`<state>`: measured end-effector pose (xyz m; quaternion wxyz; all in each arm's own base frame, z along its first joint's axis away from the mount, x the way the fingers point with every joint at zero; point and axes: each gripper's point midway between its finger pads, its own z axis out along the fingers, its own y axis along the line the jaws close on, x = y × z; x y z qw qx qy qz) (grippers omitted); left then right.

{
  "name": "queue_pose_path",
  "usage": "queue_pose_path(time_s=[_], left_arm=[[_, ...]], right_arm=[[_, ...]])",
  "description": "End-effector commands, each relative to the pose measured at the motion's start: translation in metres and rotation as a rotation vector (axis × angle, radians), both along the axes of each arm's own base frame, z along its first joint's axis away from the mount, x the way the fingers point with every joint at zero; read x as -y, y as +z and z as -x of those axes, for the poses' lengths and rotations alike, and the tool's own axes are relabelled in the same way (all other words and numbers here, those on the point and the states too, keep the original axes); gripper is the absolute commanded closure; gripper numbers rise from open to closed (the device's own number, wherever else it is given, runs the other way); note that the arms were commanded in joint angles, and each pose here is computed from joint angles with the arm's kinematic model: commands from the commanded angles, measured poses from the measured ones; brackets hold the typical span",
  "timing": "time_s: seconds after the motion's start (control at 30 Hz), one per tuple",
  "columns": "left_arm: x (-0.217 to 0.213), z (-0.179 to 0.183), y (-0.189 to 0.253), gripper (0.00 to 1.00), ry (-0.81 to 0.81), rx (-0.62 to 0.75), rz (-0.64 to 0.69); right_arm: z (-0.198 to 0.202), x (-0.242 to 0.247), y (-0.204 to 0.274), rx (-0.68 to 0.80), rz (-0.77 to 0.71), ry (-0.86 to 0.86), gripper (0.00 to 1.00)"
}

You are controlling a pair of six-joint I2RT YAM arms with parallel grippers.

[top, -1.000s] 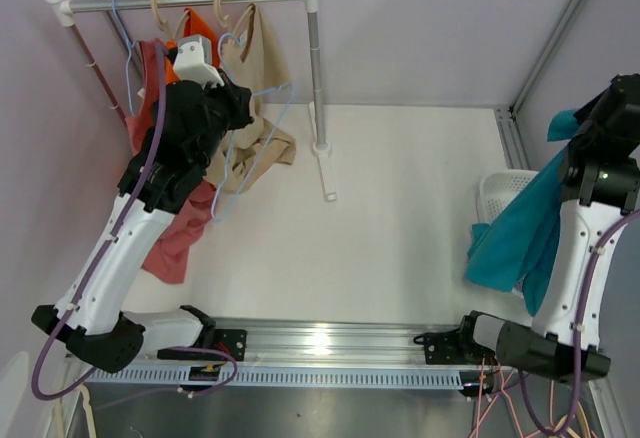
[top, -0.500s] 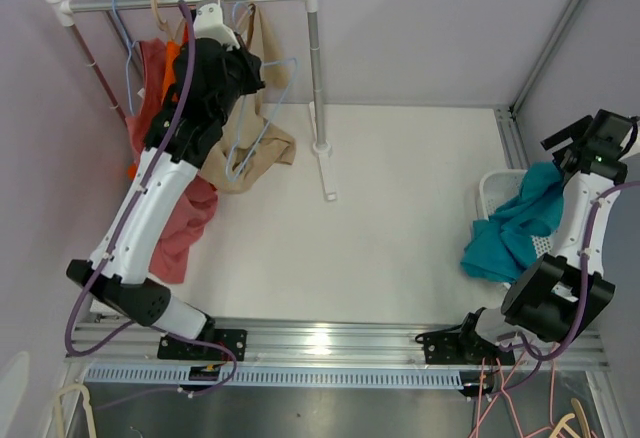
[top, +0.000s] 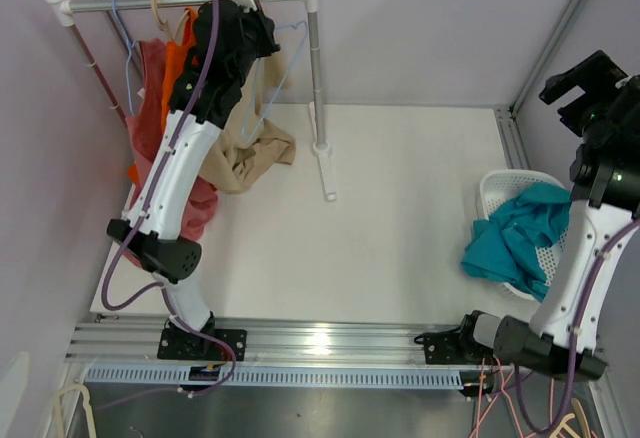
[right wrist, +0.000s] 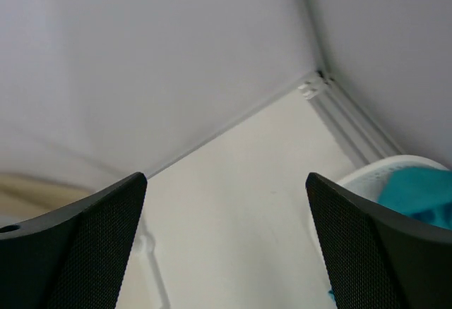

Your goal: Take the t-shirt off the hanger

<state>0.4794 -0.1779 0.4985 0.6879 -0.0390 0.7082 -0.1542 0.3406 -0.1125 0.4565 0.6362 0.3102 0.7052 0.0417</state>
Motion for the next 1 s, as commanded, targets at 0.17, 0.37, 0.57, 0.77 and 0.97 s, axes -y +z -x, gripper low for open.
queue_pose_path(time_s=[0.17,0.37,0.57,0.77,0.97], left_arm=[[0.019,-0.041,-0.041,1.0,-0.026,-0.069,-0.049],[0.036,-0.059,-0.059,0.99,-0.064,-0.069,-0.056],[0.045,-0.029,-0.042,0.76,-0.17,-0.077,-0.025],[0.02,0.032,0.005,0.44,-0.201,-0.033,0.021],[-0.028,0.069,0.027,0.05,-0.143,0.021,0.023]], right_arm=[[0.047,-0.07,0.03,0.122,0.052,0.234,0.01],[0.056,-0.092,0.029,0.13,0.051,0.335,0.01],[0.061,-0.106,0.018,0.113,0.053,0.398,0.01],[0.057,-0.116,0.013,0.104,0.038,0.439,0.01],[0.055,-0.125,0.004,0.093,0.029,0.479,0.01]])
